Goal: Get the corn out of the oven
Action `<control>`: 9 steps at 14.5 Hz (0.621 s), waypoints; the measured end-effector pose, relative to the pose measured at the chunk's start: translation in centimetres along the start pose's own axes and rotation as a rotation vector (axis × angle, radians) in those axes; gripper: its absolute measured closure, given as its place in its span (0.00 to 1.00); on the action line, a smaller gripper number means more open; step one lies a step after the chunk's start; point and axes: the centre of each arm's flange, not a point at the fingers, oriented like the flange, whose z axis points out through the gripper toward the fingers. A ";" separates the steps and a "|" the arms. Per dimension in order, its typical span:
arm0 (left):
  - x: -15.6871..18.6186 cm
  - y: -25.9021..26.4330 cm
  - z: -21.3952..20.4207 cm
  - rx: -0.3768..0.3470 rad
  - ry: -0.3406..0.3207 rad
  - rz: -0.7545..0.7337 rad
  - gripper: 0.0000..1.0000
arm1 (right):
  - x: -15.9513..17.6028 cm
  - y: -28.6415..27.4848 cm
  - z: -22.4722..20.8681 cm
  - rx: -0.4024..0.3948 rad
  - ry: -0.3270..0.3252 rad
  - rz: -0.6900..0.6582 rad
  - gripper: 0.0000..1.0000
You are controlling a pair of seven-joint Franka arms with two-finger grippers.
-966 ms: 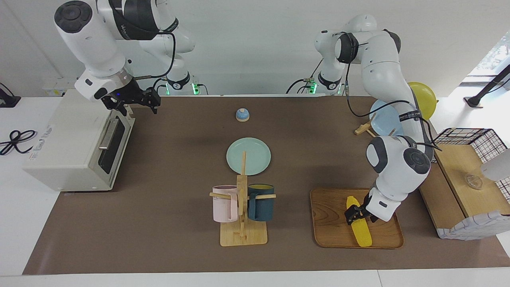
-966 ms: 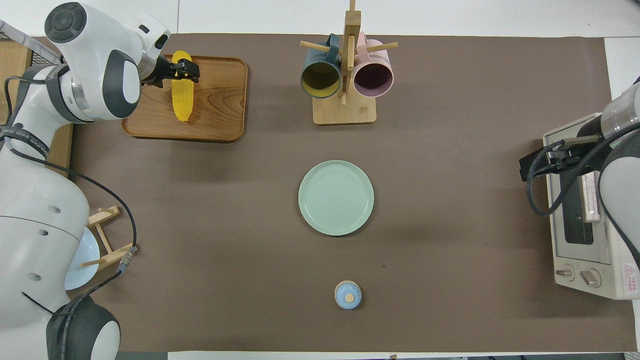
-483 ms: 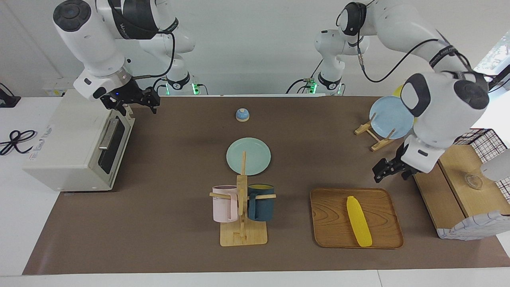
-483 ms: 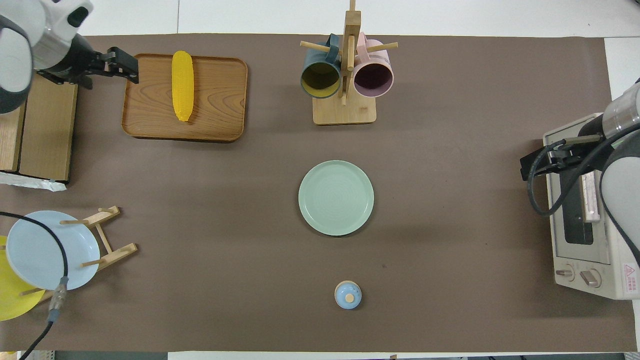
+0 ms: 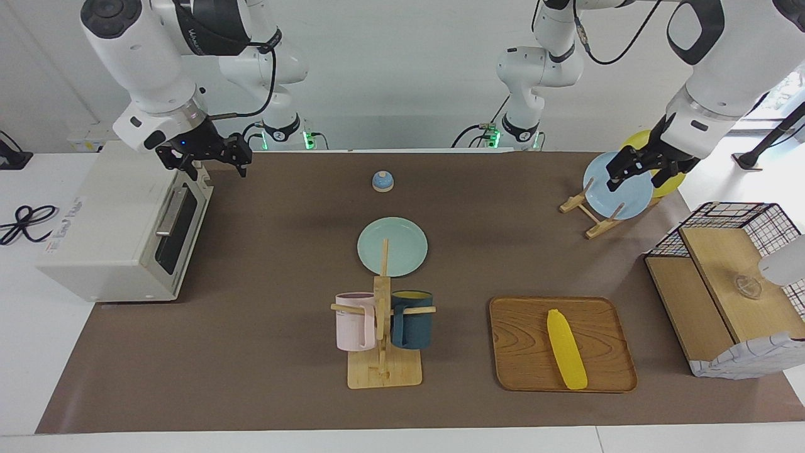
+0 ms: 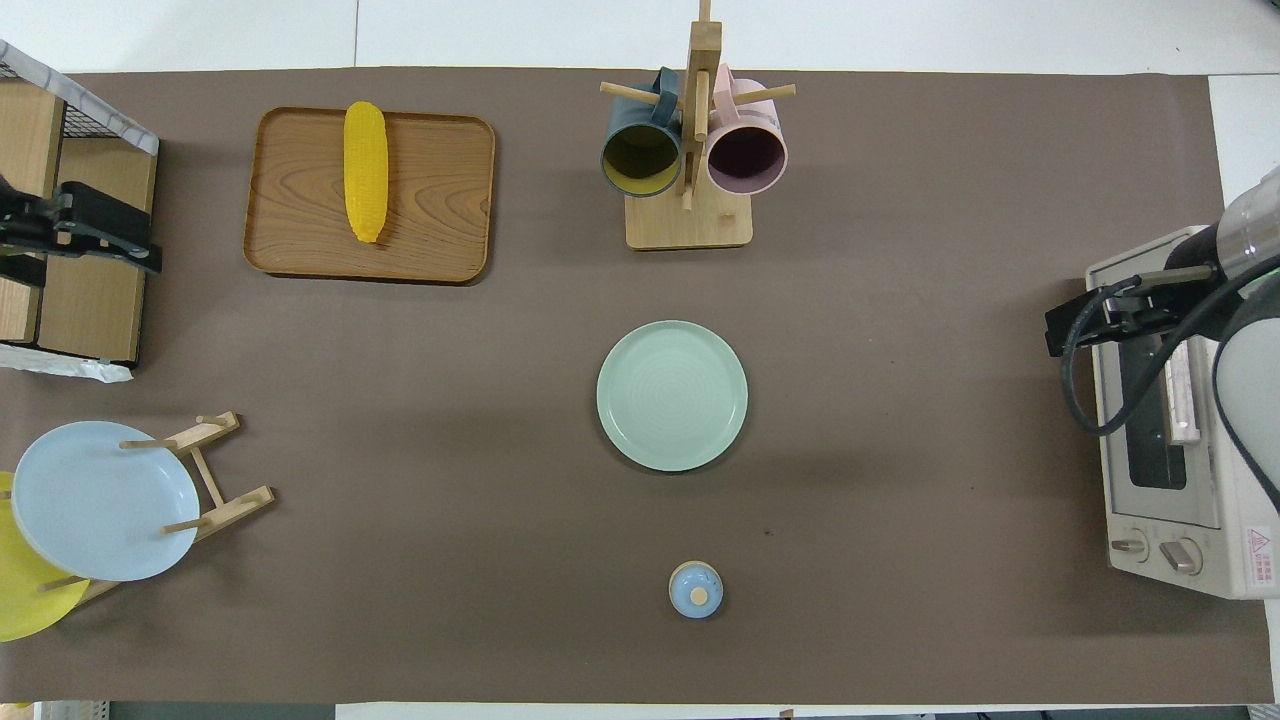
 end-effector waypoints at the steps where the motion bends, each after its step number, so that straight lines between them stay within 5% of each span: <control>1: -1.0 -0.1 0.2 -0.003 -0.012 -0.004 0.00 | 0.0 0.0 0.0 0.000 0.000 0.000 0.00; 4: -2.8 -0.4 1.9 -0.007 -0.056 -0.007 0.00 | 0.0 0.0 0.0 0.000 0.000 0.000 0.00; 9: -3.5 -0.6 1.4 -0.015 -0.018 -0.011 0.00 | 0.0 0.0 0.0 0.000 0.000 0.000 0.00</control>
